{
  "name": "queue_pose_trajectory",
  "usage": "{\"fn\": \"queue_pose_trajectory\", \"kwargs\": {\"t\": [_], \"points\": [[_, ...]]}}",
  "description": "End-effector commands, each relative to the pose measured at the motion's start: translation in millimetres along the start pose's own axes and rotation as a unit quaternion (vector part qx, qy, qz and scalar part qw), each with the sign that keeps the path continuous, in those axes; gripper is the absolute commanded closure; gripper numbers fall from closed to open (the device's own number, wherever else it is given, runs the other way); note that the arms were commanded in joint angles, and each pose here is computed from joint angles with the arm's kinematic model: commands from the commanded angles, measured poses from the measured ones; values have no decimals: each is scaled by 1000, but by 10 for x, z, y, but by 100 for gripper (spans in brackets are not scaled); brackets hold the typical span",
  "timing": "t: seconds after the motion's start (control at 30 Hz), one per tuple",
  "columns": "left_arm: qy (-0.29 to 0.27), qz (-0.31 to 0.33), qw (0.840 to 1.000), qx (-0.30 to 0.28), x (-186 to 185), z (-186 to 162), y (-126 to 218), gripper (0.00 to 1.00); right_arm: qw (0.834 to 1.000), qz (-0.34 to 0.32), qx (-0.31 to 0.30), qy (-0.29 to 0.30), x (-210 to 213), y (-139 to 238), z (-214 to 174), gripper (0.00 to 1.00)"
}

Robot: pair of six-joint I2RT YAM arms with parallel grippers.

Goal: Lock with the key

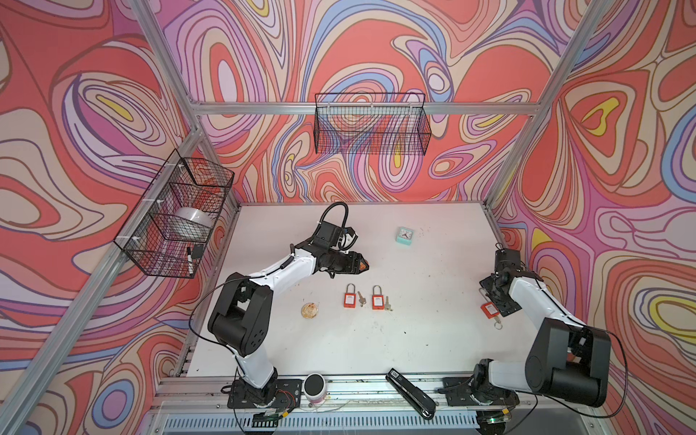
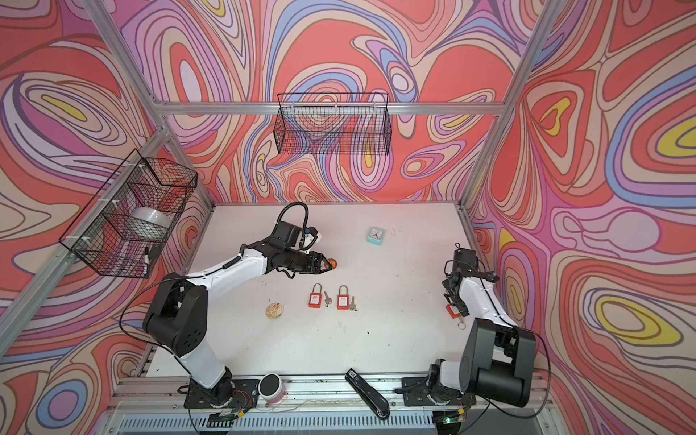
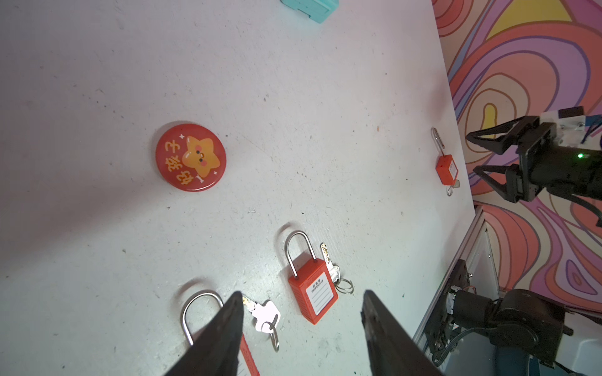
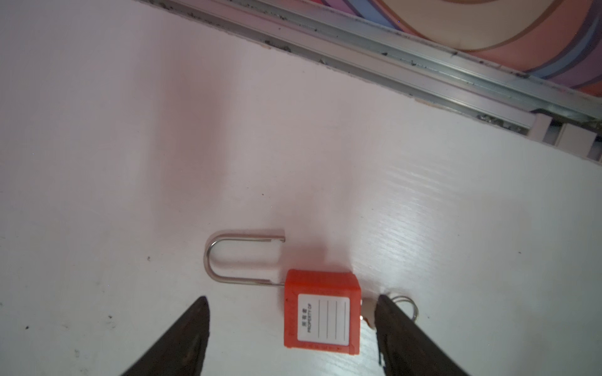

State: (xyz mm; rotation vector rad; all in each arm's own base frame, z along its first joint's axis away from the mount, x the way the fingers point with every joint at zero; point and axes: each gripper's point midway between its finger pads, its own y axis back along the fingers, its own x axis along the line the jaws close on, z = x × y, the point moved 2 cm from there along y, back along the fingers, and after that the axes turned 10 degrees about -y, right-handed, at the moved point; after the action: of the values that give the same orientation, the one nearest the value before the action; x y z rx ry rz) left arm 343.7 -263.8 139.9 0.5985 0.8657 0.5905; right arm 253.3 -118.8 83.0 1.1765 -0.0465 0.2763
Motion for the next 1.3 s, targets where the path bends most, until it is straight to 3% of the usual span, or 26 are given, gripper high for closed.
{"fn": "queue_pose_trajectory", "kwargs": {"t": [0.0,0.33,0.6,0.87,1.03,1.13,1.27], "points": [[0,6,1000,14,0,-11,-42,40,1000,-1,-2,14,-21,-40,16,17],[-4,9,1000,19,-15,-37,-60,40,999,6,42,12,-32,-234,-92,16],[-2,9,1000,19,4,-64,-82,40,992,63,102,30,153,-257,-285,16],[-8,20,1000,18,11,-63,-42,40,970,148,184,64,543,-120,-569,15],[-1,23,1000,14,39,-99,-52,40,946,181,240,118,907,-2,-1079,13],[5,23,1000,9,50,-132,-52,40,946,164,239,146,1004,3,-1225,12],[2,24,1000,11,52,-160,-39,40,954,144,199,173,979,-4,-1113,12]]}}
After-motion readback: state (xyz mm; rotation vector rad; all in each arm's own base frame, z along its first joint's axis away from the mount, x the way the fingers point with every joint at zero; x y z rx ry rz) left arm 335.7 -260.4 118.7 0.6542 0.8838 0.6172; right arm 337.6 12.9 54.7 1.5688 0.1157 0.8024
